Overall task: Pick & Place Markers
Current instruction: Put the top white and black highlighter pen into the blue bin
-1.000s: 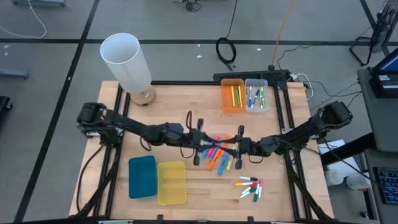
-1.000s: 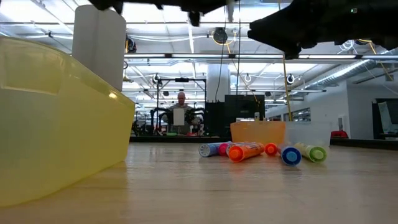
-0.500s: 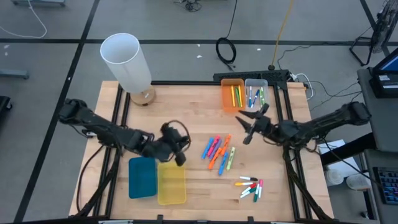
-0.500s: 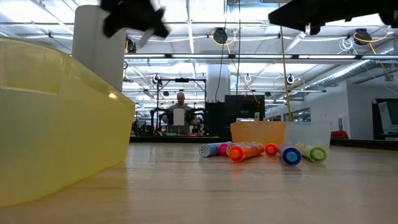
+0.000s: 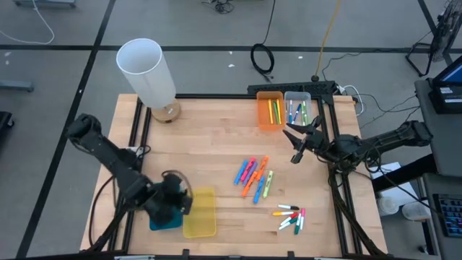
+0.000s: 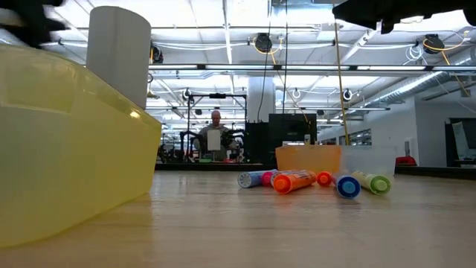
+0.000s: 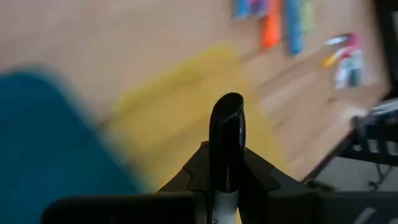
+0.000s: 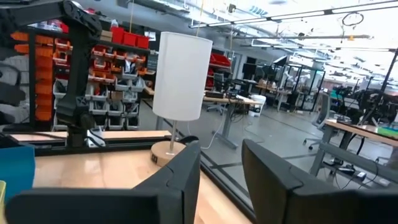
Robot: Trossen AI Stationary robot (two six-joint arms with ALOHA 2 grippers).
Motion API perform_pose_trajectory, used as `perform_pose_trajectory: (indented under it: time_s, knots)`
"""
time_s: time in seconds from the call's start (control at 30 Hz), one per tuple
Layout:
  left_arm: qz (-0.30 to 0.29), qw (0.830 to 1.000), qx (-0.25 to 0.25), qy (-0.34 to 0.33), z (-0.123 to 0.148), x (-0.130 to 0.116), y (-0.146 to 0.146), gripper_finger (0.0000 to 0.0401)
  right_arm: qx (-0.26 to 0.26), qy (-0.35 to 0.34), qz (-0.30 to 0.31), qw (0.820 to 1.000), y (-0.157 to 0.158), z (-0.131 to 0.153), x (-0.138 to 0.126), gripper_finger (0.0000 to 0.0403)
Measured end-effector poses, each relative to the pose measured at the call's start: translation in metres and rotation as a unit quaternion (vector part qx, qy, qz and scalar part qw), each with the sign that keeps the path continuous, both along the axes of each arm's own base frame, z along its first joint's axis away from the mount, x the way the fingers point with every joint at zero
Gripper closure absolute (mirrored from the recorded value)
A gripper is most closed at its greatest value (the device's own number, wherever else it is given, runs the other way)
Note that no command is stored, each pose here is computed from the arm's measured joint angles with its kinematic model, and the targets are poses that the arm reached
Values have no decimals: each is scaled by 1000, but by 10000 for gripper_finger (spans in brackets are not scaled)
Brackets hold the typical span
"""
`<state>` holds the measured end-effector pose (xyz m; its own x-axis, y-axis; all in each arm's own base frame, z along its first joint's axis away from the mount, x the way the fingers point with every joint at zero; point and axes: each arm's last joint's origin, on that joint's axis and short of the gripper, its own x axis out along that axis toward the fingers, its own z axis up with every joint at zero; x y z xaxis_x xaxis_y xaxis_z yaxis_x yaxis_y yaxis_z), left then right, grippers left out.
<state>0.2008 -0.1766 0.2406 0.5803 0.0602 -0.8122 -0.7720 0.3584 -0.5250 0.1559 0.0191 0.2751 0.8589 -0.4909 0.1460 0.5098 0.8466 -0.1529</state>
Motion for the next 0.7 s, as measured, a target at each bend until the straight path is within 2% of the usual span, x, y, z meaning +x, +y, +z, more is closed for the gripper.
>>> perform_pose_trajectory:
  time_s: [0.17,0.27,0.47,0.7]
  knots:
    - [67,994,-12,80,-7,-33,-6,363,6,-1,1,1000,0,-1,0,298]
    - [95,987,-27,124,-9,-45,-7,363,18,-8,4,1000,0,-1,0,298]
    - [97,977,-60,182,-10,-51,-10,363,20,-9,5,1000,0,-1,0,298]
    - [105,972,-55,205,-11,-51,-6,363,32,-4,7,999,0,-4,1,298]
